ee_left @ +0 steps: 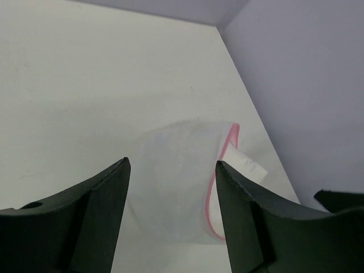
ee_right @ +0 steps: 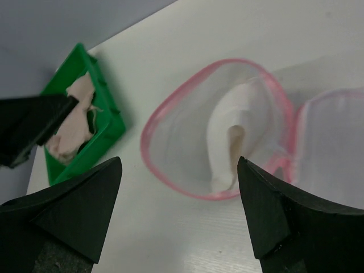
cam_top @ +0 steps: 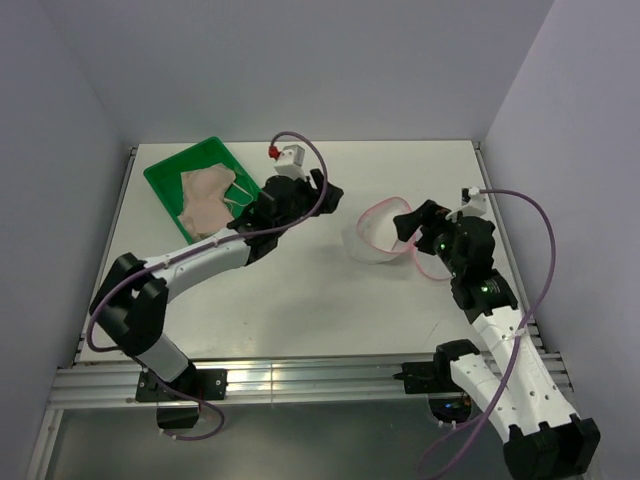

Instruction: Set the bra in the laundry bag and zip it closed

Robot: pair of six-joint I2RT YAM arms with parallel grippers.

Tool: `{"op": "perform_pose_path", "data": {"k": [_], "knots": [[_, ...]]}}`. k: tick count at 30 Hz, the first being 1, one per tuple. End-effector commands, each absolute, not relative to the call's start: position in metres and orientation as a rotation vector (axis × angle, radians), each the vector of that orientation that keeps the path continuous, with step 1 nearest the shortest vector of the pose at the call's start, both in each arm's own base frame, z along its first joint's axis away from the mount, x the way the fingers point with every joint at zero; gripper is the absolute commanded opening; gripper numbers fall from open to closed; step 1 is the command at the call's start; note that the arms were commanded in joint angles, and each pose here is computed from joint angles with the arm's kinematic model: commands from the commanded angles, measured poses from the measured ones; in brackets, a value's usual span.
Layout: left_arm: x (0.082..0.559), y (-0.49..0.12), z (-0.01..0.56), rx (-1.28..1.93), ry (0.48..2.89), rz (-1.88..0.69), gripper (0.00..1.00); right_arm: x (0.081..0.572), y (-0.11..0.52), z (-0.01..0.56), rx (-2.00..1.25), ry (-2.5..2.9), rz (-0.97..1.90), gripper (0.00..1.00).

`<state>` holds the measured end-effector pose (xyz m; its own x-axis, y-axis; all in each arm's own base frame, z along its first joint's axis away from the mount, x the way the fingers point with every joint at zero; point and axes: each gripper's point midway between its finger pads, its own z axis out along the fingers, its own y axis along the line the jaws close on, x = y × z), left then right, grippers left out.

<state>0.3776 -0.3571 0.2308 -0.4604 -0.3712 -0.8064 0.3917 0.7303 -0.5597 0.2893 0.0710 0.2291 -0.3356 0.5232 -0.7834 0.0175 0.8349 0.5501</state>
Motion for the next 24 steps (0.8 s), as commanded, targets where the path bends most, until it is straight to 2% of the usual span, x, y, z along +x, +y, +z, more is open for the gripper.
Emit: {"op": "perform_pose_path", "data": {"k": [1, 6, 15, 21, 24], "knots": [[0.396, -0.304, 0.254, -0.1, 1.785, -0.755, 0.67, 0.29, 0.103, 0.263, 0.253, 1.76, 0.633, 0.89], [0.411, -0.237, 0.239, -0.278, 1.803, -0.651, 0.64, 0.282, 0.129, 0.254, 0.177, 1.75, 0.747, 0.87], [0.457, -0.081, 0.189, -0.631, 1.833, -0.38, 0.59, 0.273, 0.165, 0.235, 0.059, 1.769, 0.851, 0.84], [0.488, -0.016, 0.156, -0.738, 1.894, -0.258, 0.57, 0.266, 0.181, 0.224, 0.022, 1.794, 0.912, 0.83], [0.508, -0.006, 0.139, -0.714, 1.944, -0.219, 0.57, 0.264, 0.184, 0.223, 0.013, 1.791, 0.922, 0.82]]}}
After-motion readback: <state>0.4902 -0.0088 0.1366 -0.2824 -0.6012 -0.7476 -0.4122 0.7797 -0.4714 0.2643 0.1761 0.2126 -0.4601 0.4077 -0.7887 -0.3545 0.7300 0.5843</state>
